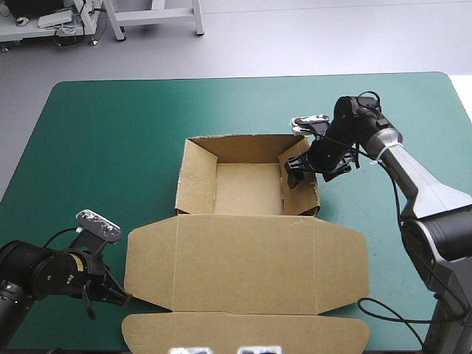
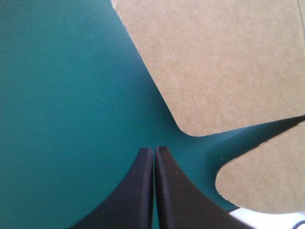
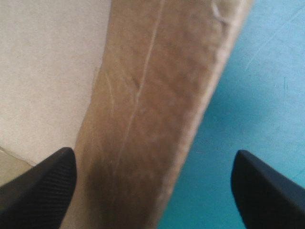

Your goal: Fold the box

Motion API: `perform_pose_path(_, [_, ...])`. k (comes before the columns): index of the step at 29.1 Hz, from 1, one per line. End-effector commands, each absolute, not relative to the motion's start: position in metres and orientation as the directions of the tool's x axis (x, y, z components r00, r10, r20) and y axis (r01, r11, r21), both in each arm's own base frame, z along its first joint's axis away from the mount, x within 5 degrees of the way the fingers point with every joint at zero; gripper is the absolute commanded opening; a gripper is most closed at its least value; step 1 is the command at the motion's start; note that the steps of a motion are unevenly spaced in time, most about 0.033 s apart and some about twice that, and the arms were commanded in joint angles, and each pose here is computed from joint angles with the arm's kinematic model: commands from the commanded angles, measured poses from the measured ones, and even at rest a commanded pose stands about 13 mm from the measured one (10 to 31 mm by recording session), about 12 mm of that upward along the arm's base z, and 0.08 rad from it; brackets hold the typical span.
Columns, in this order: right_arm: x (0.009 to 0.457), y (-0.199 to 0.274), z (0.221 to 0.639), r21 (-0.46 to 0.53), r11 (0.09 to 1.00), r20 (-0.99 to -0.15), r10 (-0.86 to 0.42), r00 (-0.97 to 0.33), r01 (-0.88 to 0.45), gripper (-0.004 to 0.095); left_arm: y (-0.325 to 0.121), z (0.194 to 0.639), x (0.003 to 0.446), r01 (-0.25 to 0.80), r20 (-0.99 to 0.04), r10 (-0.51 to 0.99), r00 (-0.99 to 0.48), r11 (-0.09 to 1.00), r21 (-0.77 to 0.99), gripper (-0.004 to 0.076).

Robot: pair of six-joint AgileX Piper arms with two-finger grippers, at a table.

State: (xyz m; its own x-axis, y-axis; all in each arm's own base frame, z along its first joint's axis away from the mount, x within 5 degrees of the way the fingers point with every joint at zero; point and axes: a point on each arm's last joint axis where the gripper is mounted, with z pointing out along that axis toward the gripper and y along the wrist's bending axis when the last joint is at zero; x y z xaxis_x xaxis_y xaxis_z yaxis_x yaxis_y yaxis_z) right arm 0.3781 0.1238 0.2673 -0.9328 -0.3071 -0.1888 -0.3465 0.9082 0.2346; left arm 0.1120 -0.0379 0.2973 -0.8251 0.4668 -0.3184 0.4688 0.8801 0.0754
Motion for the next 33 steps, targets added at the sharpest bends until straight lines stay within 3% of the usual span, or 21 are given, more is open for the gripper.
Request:
perform_pose_path(1, [0.377, 0.123, 0.28, 0.23, 0.902, -0.218, -0.319, -0.922, -0.366, 0.0571, -0.036, 0.305, 0.106, 0.447, -0.346, 0.441, -0.828, 0.892, 0.067, -0.0007])
perform_pose_path(5, [0.379, 0.123, 0.276, 0.222, 0.904, -0.207, -0.323, -0.923, -0.366, 0.0099, -0.034, 0.309, 0.099, 0.438, -0.384, 0.428, -0.818, 0.897, 0.068, -0.0007])
perform_pose_path(6, [0.379, 0.123, 0.276, 0.224, 0.901, -0.209, -0.327, -0.921, -0.371, 0.0012, -0.033, 0.31, 0.098, 0.437, -0.39, 0.428, -0.815, 0.897, 0.069, -0.0007])
perform_pose_path(7, [0.379, 0.123, 0.277, 0.224, 0.898, -0.213, -0.334, -0.918, -0.379, -0.001, -0.033, 0.31, 0.097, 0.437, -0.398, 0.426, -0.812, 0.897, 0.07, -0.0007])
perform_pose_path(13, [0.379, 0.122, 0.278, 0.201, 0.889, -0.228, -0.365, -0.903, -0.41, -0.0018, -0.031, 0.313, 0.092, 0.435, -0.419, 0.423, -0.803, 0.897, 0.072, -0.0007])
perform_pose_path(17, [0.386, 0.11, 0.289, 0.1, 0.904, -0.252, -0.381, -0.89, -0.415, -0.0018, -0.031, 0.313, 0.092, 0.435, -0.412, 0.424, -0.807, 0.897, 0.071, -0.0007])
perform_pose_path(21, [0.397, 0.084, 0.316, -0.011, 0.934, -0.326, -0.34, -0.882, -0.356, -0.0018, -0.031, 0.312, 0.091, 0.436, -0.404, 0.425, -0.81, 0.897, 0.071, -0.0007])
perform_pose_path(29, [0.41, -0.018, 0.358, -0.203, 0.972, -0.425, -0.198, -0.883, -0.12, -0.0018, -0.031, 0.312, 0.091, 0.433, -0.405, 0.421, -0.812, 0.899, 0.065, -0.0007])
perform_pose_path(33, [0.404, -0.08, 0.359, -0.192, 0.98, -0.45, -0.043, -0.892, 0.049, -0.0018, -0.031, 0.312, 0.091, 0.432, -0.405, 0.42, -0.812, 0.899, 0.065, -0.0008])
